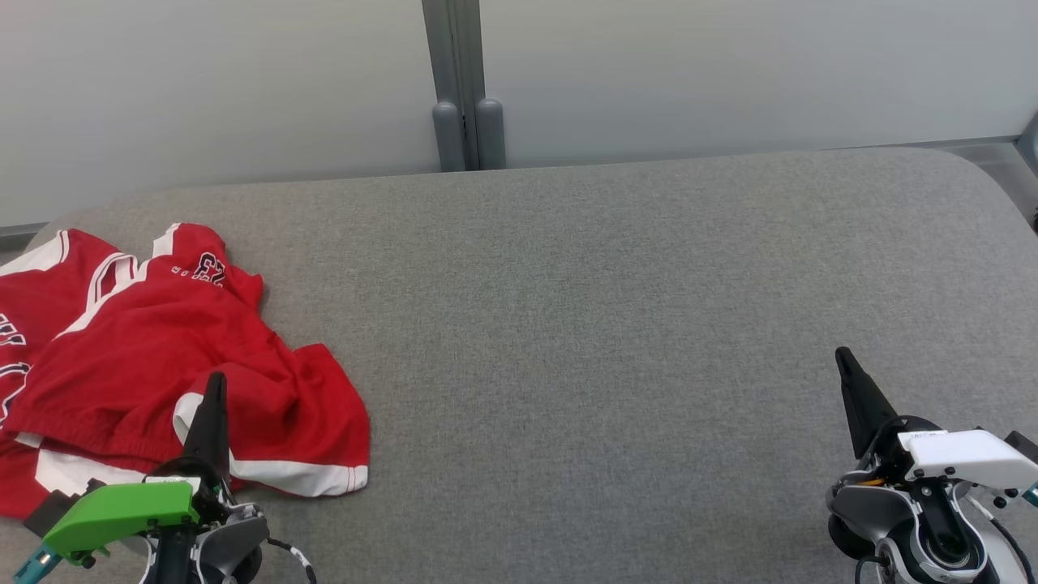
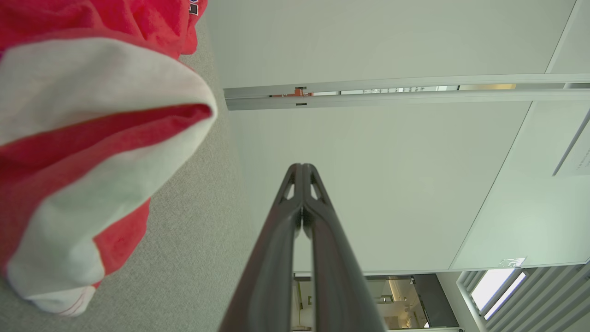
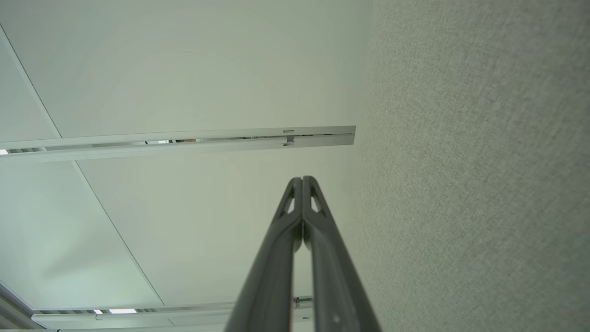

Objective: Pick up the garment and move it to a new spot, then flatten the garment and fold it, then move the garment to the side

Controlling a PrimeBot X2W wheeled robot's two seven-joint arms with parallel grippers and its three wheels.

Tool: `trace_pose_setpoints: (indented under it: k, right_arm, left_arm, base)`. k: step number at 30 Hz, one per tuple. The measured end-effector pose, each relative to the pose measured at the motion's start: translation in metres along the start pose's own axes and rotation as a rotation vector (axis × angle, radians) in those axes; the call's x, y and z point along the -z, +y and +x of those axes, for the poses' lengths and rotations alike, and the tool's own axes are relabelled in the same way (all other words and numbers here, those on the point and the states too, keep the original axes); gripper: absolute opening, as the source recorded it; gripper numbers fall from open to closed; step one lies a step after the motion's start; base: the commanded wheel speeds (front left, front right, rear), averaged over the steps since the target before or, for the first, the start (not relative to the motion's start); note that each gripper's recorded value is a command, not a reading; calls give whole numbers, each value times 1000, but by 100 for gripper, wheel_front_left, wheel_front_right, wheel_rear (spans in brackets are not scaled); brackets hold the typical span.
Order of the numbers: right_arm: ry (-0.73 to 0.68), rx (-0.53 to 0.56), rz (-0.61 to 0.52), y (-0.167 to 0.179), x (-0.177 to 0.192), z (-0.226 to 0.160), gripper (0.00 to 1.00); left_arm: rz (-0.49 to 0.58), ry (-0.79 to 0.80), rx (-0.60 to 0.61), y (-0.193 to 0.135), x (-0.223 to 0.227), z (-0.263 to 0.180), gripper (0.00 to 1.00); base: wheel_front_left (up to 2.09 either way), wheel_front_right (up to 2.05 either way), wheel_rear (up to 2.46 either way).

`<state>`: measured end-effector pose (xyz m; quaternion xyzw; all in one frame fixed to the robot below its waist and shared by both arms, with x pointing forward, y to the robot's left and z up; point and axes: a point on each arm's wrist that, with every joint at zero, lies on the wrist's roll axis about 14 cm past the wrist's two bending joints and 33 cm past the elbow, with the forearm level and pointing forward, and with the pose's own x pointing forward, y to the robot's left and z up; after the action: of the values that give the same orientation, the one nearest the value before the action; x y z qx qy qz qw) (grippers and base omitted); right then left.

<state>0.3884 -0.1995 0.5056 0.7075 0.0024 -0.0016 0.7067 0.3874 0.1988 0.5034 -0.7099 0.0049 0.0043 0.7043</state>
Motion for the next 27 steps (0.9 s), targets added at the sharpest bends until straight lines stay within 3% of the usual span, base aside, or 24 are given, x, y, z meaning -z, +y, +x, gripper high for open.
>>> trace_pose_setpoints:
  k: [14, 15, 16, 17, 20, 27]
  right_arm:
    - [0, 0, 0, 0, 0, 0, 0]
    - [0, 0, 0, 0, 0, 0, 100]
    - [0, 7, 1, -2, 0, -1, 0]
    - [0, 22, 4, -8, 1, -3, 100]
    - [-3, 65, 11, -22, 2, -10, 100]
    - [-16, 61, -20, -21, 4, -11, 100]
  left_arm:
    - [0, 0, 0, 0, 0, 0, 0]
    - [0, 0, 0, 0, 0, 0, 100]
    - [-2, 0, -7, 2, 0, -1, 0]
    - [-5, -1, -24, 8, 1, -3, 100]
    - [-11, -1, -68, 23, 3, -10, 100]
    - [1, -13, -67, 22, 5, -10, 100]
  base:
    - [0, 0, 0]
    - [0, 0, 0]
    - [0, 0, 0]
    - [0, 0, 0]
    - [0, 0, 0]
    - [0, 0, 0]
